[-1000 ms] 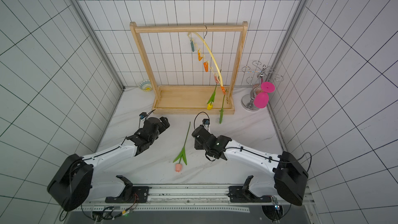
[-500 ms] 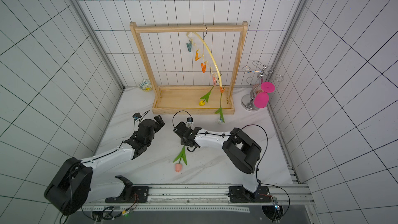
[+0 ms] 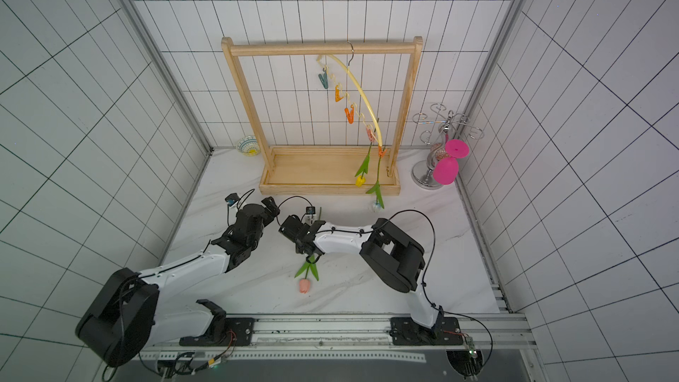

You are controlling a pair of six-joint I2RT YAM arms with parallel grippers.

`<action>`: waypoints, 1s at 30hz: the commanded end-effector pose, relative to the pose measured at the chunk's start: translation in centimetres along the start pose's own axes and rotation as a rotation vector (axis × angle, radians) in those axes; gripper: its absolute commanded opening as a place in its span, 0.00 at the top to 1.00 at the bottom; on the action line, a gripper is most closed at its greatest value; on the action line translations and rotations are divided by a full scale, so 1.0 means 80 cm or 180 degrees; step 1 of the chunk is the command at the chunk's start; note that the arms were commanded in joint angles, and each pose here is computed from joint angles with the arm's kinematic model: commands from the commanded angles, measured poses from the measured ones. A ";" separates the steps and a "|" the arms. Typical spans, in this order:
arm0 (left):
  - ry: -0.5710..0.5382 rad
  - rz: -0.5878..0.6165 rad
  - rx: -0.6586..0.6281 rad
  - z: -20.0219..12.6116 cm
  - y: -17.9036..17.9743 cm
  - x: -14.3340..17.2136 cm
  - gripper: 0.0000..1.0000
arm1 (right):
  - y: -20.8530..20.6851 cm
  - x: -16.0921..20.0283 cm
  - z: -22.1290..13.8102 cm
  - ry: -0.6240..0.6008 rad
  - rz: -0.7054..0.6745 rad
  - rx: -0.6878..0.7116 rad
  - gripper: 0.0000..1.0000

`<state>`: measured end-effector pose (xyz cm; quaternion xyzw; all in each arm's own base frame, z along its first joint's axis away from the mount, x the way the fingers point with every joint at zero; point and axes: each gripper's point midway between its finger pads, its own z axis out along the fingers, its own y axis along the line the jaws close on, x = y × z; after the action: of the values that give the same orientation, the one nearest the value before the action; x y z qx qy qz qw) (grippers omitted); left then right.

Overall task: Dry the flowers on a clothes hanger
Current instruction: Pick up the flower at the center of the board.

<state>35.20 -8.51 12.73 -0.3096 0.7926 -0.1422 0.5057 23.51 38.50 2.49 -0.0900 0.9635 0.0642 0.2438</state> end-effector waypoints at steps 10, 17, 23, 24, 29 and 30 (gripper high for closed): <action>0.0020 -0.0009 -0.0035 0.002 0.004 0.003 0.01 | -0.013 0.007 0.018 0.0165 0.0189 0.0090 0.76; 0.0015 -0.0021 -0.0016 0.000 0.002 0.001 0.01 | -0.015 -0.028 -0.032 -0.0236 0.0202 -0.0179 0.93; -0.0017 -0.0033 0.0004 -0.004 0.003 -0.003 0.01 | -0.024 -0.076 -0.094 -0.0843 -0.0116 -0.0335 1.00; -0.0019 -0.0032 -0.0002 -0.005 0.004 -0.003 0.01 | -0.025 -0.081 -0.102 -0.0941 -0.0184 -0.0367 1.00; -0.0018 -0.0021 0.0004 -0.004 0.004 -0.002 0.01 | -0.032 -0.101 -0.138 -0.1309 -0.0362 -0.0502 1.00; -0.0020 -0.0010 -0.0002 -0.004 0.004 -0.002 0.01 | -0.034 -0.103 -0.144 -0.1381 -0.0376 -0.0526 1.00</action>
<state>35.05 -8.46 12.92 -0.3127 0.7902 -0.1465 0.5063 25.18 36.31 15.85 -0.1258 0.8909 0.1691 0.4023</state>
